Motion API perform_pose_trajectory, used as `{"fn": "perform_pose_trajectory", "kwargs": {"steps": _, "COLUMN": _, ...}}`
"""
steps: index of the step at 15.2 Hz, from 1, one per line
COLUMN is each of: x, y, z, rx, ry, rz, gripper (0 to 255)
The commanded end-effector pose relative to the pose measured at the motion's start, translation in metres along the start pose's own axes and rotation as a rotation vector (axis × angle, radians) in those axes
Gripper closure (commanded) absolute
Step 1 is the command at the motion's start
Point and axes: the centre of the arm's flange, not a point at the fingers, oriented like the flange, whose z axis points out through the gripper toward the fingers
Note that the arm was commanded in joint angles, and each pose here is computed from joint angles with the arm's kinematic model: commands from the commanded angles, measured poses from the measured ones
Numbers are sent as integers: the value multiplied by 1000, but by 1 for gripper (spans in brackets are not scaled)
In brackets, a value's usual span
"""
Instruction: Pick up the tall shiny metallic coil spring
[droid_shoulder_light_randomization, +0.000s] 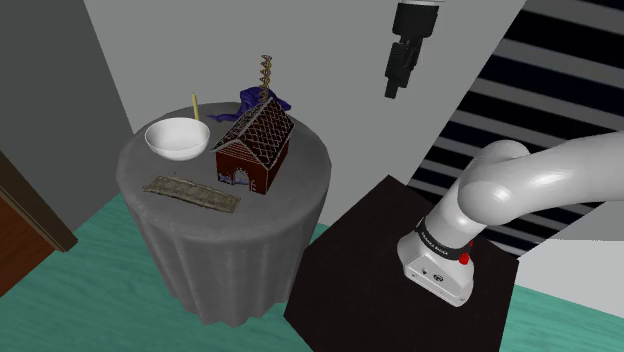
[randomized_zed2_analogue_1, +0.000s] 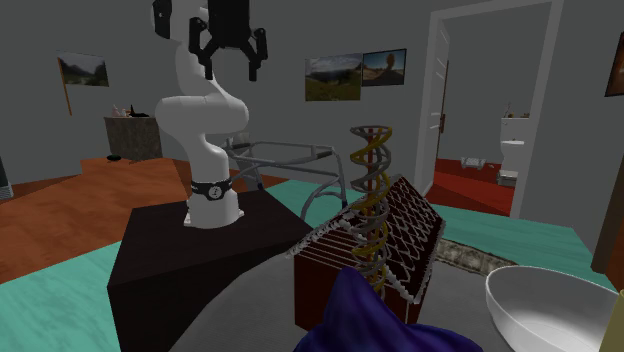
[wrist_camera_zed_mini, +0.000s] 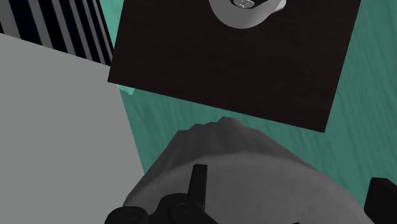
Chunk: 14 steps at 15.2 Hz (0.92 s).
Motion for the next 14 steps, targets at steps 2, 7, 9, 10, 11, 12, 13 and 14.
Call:
{"fn": "perform_pose_trajectory", "kwargs": {"steps": 2, "x": 13, "y": 1, "z": 0, "rx": 4, "ry": 1, "rz": 6, "gripper": 0}}
{"fn": "perform_pose_trajectory", "kwargs": {"steps": 7, "x": 78, "y": 9, "z": -1, "rx": 26, "ry": 5, "rz": 38, "gripper": 0}}
{"fn": "perform_pose_trajectory", "kwargs": {"steps": 9, "x": 104, "y": 12, "z": -2, "rx": 35, "ry": 7, "rz": 51, "gripper": 0}}
{"fn": "perform_pose_trajectory", "kwargs": {"steps": 10, "x": 117, "y": 14, "z": -2, "rx": 39, "ry": 8, "rz": 58, "gripper": 0}}
{"fn": "perform_pose_trajectory", "kwargs": {"steps": 11, "x": 130, "y": 16, "z": -3, "rx": 43, "ry": 9, "rz": 64, "gripper": 0}}
{"fn": "perform_pose_trajectory", "kwargs": {"steps": 12, "x": 143, "y": 18, "z": -3, "rx": 48, "ry": 10, "rz": 70, "gripper": 0}}
{"fn": "perform_pose_trajectory", "kwargs": {"steps": 13, "x": 156, "y": 20, "z": -3, "rx": 52, "ry": 11, "rz": 77, "gripper": 0}}
{"fn": "perform_pose_trajectory", "kwargs": {"steps": 14, "x": 169, "y": 22, "z": -3, "rx": 56, "ry": 12, "rz": 83, "gripper": 0}}
